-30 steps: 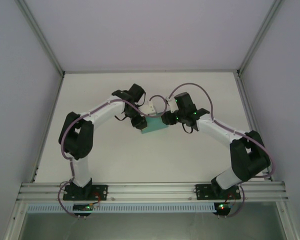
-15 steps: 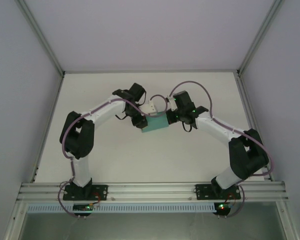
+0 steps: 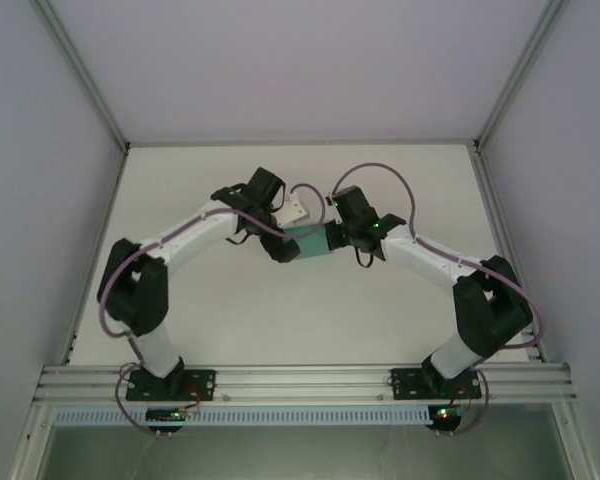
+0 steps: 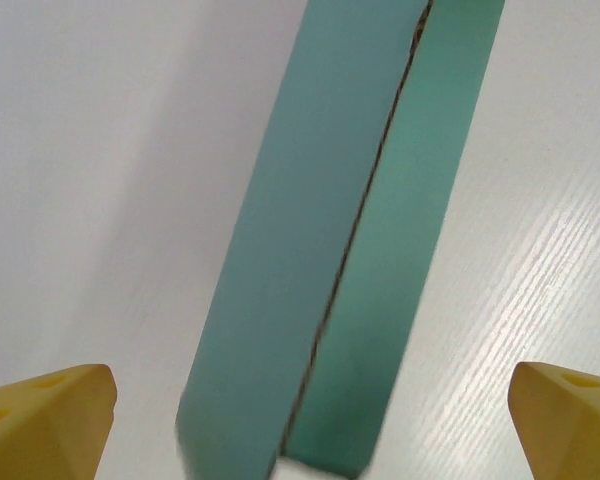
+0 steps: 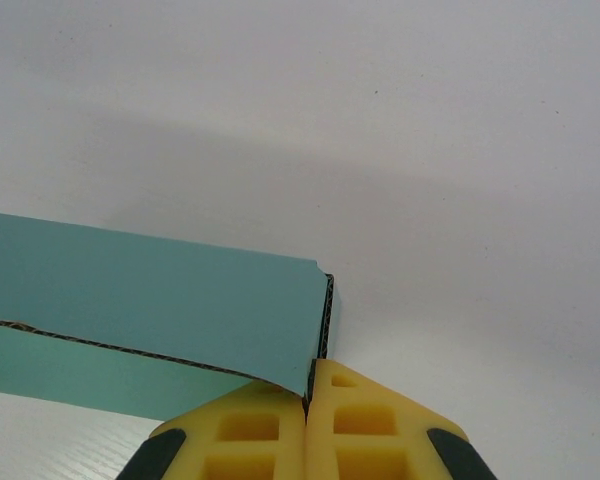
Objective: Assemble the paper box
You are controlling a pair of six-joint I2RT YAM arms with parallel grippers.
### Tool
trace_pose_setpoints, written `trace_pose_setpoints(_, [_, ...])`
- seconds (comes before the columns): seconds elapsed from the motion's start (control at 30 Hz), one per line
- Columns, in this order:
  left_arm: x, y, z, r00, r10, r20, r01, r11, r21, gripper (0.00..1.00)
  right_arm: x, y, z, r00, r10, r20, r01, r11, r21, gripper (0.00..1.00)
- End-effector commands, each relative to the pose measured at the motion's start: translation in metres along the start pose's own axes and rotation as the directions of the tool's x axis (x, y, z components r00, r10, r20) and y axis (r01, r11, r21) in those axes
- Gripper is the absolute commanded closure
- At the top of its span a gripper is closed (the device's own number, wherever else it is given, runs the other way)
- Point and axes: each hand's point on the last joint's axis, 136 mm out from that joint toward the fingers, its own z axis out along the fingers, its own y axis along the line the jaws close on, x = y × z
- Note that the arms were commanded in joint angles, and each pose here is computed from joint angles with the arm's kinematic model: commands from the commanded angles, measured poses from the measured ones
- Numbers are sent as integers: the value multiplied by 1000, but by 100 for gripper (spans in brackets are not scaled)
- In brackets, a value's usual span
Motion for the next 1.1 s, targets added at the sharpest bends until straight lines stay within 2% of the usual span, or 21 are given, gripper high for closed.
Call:
trace_pose_setpoints(0.0, [1,14,-23,991,-122,60,129,984,-126,6,40,-4,10,987,19,-162,-14,999,31,100])
trace_pose_setpoints(0.17, [12,13,-30,984,-155,86,166,974,-151,30,41,1,12,981,20,-194,-13,999,33,100])
trace_pose_setpoints(0.27, [16,16,-24,984,-169,60,176,971,-160,49,41,6,12,980,16,-200,-15,1000,9,100])
trace_pose_setpoints(0.4, [16,27,-19,980,-192,47,197,962,-186,67,38,8,11,981,16,-193,-16,1000,1,100])
trace_pose_setpoints(0.5, [17,30,-21,981,-190,46,195,959,-203,66,38,9,10,980,14,-197,-14,1000,-1,100])
trace_pose_setpoints(0.53, [17,32,-22,981,-190,48,196,957,-214,58,37,10,9,981,11,-196,-12,1000,-1,100])
trace_pose_setpoints(0.63, [18,35,-23,984,-174,44,179,957,-227,53,40,11,7,978,10,-210,-11,1000,-8,100])
trace_pose_setpoints(0.77, [19,37,-16,988,-153,24,155,963,-221,54,40,13,9,976,9,-216,-12,1000,-14,100])
trace_pose_setpoints(0.9, [15,32,-5,988,-157,-3,155,974,-166,78,41,14,11,974,6,-224,-9,1000,-14,100])
trace_pose_setpoints(0.97, [10,29,-5,985,-172,6,171,975,-145,84,40,14,11,975,3,-224,-5,1000,-7,100])
trace_pose_setpoints(1.07, [6,24,-7,977,-211,17,211,972,-107,87,42,11,12,973,-7,-231,11,1000,18,100])
